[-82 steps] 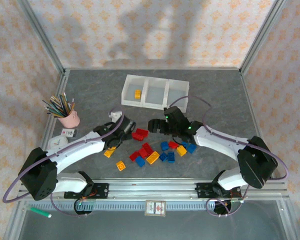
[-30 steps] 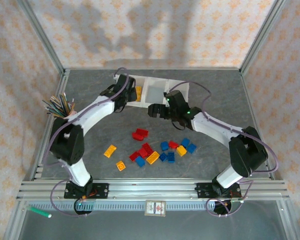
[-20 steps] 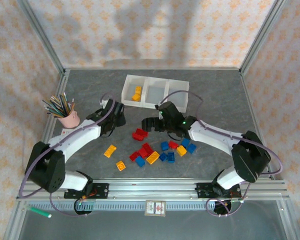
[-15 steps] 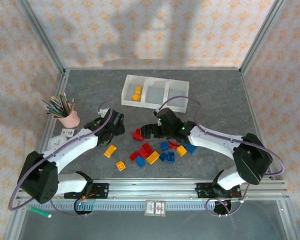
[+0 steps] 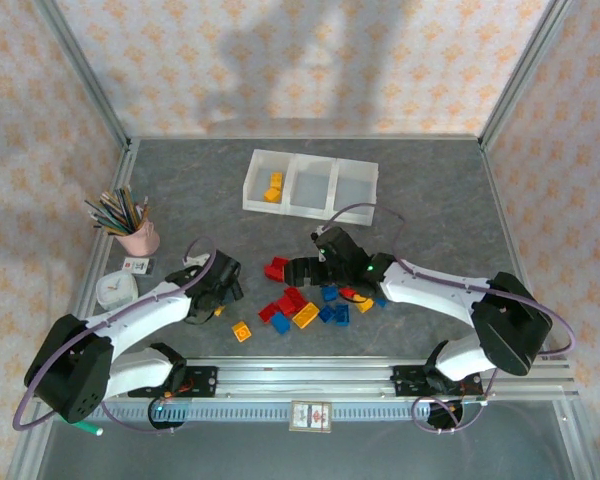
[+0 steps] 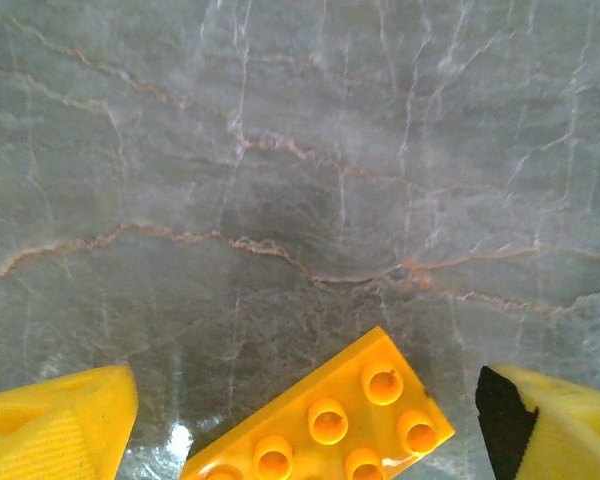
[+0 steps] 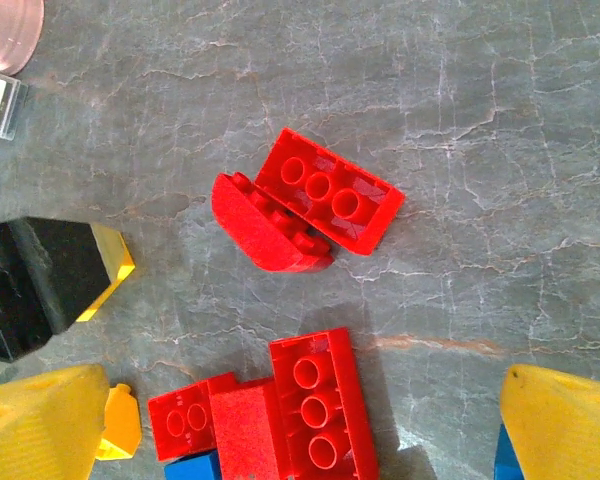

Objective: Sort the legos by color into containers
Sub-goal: Pick up the lego from the bottom-left of the table.

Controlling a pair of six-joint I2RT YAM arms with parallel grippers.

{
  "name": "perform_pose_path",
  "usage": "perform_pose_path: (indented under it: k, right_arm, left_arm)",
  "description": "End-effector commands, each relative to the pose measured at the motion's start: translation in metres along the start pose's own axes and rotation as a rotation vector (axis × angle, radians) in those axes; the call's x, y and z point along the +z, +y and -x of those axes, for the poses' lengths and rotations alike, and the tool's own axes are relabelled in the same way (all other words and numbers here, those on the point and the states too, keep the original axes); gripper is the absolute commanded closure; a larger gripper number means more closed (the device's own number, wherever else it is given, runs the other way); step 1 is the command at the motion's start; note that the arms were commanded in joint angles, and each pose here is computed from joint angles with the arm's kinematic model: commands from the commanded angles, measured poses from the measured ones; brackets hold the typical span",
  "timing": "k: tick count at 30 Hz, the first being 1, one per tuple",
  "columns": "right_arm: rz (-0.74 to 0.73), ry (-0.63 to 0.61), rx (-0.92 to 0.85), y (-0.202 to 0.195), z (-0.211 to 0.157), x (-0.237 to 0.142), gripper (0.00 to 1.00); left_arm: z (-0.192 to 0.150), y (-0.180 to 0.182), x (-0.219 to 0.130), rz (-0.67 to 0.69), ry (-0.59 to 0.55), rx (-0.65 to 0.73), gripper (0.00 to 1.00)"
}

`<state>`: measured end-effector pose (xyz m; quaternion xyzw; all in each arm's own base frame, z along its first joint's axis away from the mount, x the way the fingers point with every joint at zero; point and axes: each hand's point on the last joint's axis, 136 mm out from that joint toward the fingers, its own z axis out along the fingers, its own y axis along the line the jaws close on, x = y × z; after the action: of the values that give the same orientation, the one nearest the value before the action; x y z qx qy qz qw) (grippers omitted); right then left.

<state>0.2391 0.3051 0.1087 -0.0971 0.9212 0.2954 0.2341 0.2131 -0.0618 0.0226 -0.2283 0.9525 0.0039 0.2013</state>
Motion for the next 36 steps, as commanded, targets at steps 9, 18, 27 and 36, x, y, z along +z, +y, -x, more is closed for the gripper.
perform_pose_path:
  k: [9,18,27,36]
  right_arm:
    - [-0.011,-0.054,-0.011,0.000,0.009,-0.006,0.00]
    - [-0.012,-0.059,-0.017,0.000,0.010,-0.005,0.00]
    - [-0.008,-0.062,-0.019,0.002,0.011,-0.005,0.00]
    - [0.002,-0.064,-0.011,0.003,0.012,-0.004,0.00]
  left_arm:
    - [-0.025,-0.017,-0.006,-0.072,0.073,0.052,0.13]
    - [-0.025,-0.018,-0.006,-0.011,0.046,0.092,0.27]
    - [-0.020,-0.017,0.003,0.009,0.005,0.071,0.44]
    - [-0.020,-0.023,0.001,-0.042,-0.003,0.075,0.66]
